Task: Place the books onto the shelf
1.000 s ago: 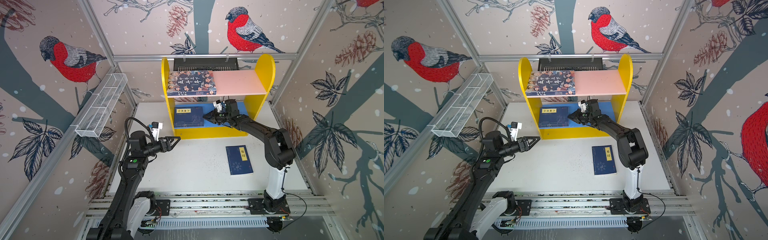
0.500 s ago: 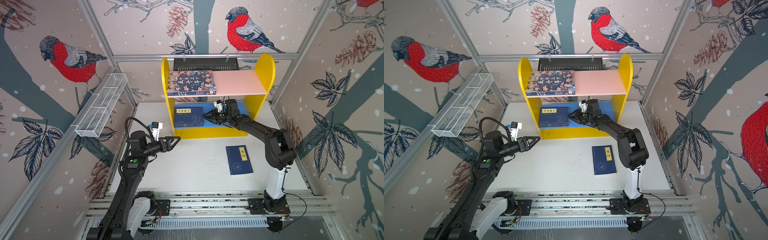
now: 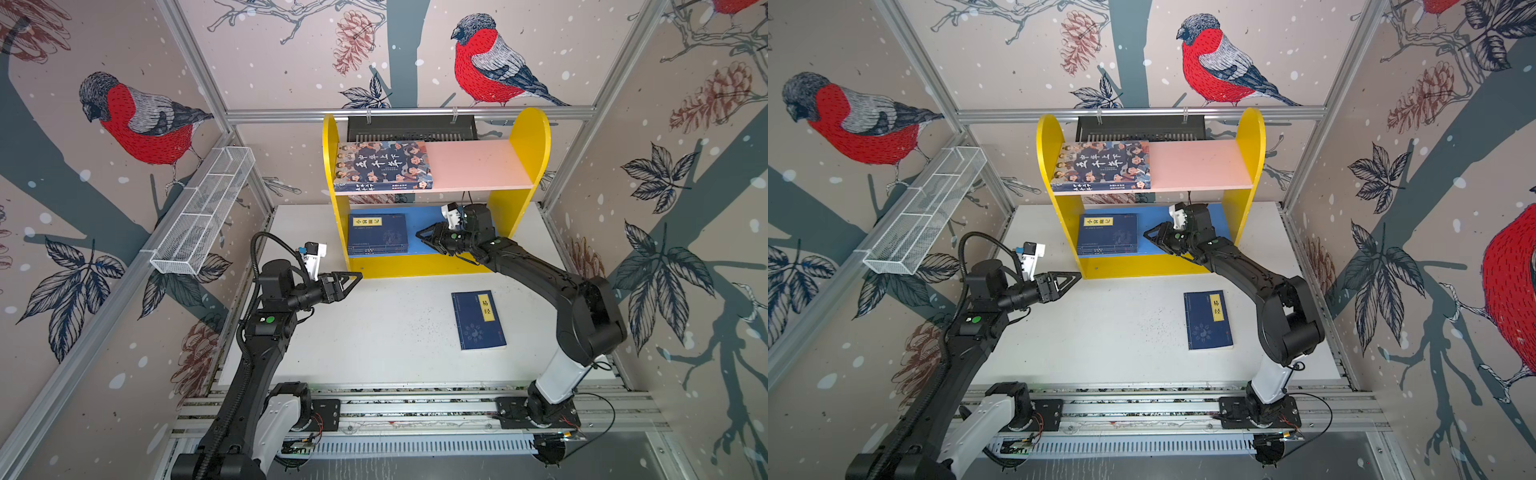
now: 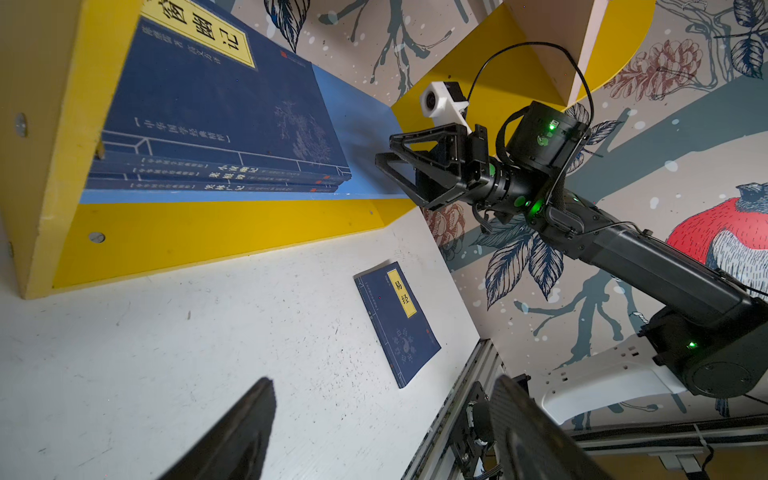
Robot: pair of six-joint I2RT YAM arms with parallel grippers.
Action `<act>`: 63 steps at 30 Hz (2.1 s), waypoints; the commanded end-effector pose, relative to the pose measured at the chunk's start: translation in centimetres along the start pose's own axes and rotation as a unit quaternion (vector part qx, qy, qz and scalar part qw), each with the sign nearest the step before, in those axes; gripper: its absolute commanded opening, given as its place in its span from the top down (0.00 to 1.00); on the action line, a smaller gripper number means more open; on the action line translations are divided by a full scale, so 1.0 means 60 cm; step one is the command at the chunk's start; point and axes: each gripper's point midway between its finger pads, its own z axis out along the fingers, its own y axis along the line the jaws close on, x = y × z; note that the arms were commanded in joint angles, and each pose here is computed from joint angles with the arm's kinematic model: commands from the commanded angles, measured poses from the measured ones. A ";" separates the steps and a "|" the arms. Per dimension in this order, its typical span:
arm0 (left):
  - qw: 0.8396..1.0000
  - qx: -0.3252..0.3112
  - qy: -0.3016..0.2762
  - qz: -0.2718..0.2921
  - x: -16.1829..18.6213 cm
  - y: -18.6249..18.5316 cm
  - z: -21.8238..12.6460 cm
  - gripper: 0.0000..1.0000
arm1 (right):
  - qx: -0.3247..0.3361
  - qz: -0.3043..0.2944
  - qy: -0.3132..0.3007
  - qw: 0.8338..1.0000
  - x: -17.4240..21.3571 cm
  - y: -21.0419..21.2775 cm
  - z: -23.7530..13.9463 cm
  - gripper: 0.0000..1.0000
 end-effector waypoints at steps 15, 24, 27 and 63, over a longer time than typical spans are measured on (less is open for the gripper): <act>0.999 0.015 0.034 -0.023 0.018 0.013 0.013 0.18 | 0.165 -0.040 -0.035 0.985 0.193 -0.073 -0.168 0.56; 0.997 0.004 0.050 -0.055 0.019 0.038 0.027 0.16 | 0.263 0.016 -0.130 0.956 0.211 -0.174 -0.271 0.43; 0.997 -0.002 0.046 -0.057 0.021 0.041 0.026 0.15 | 0.286 0.036 -0.140 0.947 0.213 -0.205 -0.295 0.40; 0.992 -0.009 0.050 -0.114 0.096 0.073 0.040 0.14 | 0.370 0.102 -0.009 0.923 0.182 -0.385 -0.271 0.35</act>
